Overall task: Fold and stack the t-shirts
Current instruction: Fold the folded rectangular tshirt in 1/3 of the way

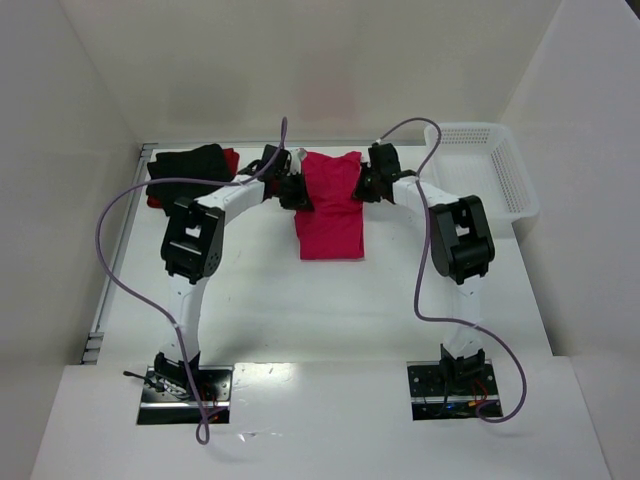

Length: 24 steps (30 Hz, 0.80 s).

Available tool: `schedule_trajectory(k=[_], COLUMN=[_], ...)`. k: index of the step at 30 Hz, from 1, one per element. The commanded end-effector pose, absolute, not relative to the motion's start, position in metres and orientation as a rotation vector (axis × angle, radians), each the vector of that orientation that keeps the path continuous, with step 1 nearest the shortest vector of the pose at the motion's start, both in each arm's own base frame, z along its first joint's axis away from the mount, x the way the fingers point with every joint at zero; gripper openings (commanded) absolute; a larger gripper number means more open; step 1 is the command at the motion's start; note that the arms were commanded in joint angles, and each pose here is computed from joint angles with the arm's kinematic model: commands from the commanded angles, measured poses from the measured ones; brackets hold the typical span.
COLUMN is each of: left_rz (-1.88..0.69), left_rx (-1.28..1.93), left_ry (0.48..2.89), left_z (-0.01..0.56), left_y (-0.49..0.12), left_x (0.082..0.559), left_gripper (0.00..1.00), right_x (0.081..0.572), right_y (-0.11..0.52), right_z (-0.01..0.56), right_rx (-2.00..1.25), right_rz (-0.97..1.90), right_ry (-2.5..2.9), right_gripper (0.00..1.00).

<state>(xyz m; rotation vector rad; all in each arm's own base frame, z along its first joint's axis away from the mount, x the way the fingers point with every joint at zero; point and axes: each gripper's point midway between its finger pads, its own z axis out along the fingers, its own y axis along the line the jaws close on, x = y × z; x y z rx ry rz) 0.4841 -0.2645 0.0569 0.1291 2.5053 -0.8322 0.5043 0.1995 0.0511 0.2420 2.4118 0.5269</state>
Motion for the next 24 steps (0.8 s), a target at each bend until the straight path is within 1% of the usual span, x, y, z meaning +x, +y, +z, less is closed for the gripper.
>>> schedule_trajectory(k=[1,2,3,4,9,11,13,15,16,17,18,19,20,21,22,23,24], left_rz=[-0.819,-0.813,-0.815,-0.815,-0.796,-0.801,-0.793,-0.791,-0.809,-0.819,-0.845,-0.851,-0.850,-0.850,-0.871,-0.888,-0.898], left_rx=[0.116,0.101,0.103,0.103,0.074,0.094,0.098,0.095,0.123,0.139,0.164,0.180,0.175,0.175,0.183,0.194,0.186], left_ry=[2.422,2.432,2.421,2.421,2.381,2.376,2.363,2.329,2.314,2.334,2.330,2.326,2.346,2.346,2.351,2.336,2.383], left_z=[0.076,0.075,0.079,0.079,0.089,0.092,0.093,0.107,0.117,0.120,0.126,0.130,0.130,0.129,0.128,0.137,0.121], left_y=[-0.262,-0.256,-0.256,-0.256,-0.239,-0.241,-0.236,-0.232,-0.235,-0.235,-0.238,-0.238,-0.234,-0.233,-0.233,-0.234,-0.231], left_x=[0.511,0.512,0.515,0.515,0.538,0.540,0.544,0.551,0.552,0.544,0.539,0.535,0.522,0.517,0.509,0.502,0.488], left_gripper=[0.13,0.13,0.14,0.16,0.23,0.27,0.29,0.34,0.35,0.37,0.40,0.45,0.48,0.51,0.54,0.57,0.60], right_x=[0.539,0.542,0.550,0.553,0.568,0.567,0.562,0.550,0.545,0.540,0.528,0.523,0.516,0.508,0.505,0.501,0.493], right_y=[0.205,0.203,0.206,0.207,0.210,0.209,0.207,0.203,0.204,0.202,0.200,0.198,0.196,0.190,0.188,0.183,0.180], right_z=[0.086,0.082,0.096,0.093,0.095,0.094,0.111,0.111,0.126,0.129,0.119,0.122,0.134,0.124,0.125,0.130,0.120], right_rx=[0.205,0.213,0.208,0.208,0.202,0.204,0.176,0.167,0.157,0.144,0.128,0.127,0.125,0.123,0.127,0.127,0.128], right_rz=[0.522,0.505,0.517,0.516,0.502,0.499,0.496,0.486,0.508,0.502,0.500,0.502,0.507,0.481,0.472,0.450,0.444], right_ry=[2.294,2.302,2.268,2.269,2.264,2.273,2.250,2.263,2.245,2.245,2.270,2.265,2.248,2.265,2.257,2.246,2.265], right_gripper=[0.11,0.11,0.11,0.11,0.11,0.11,0.12,0.14,0.17,0.20,0.23,0.34,0.43,0.54,0.63,0.71,0.71])
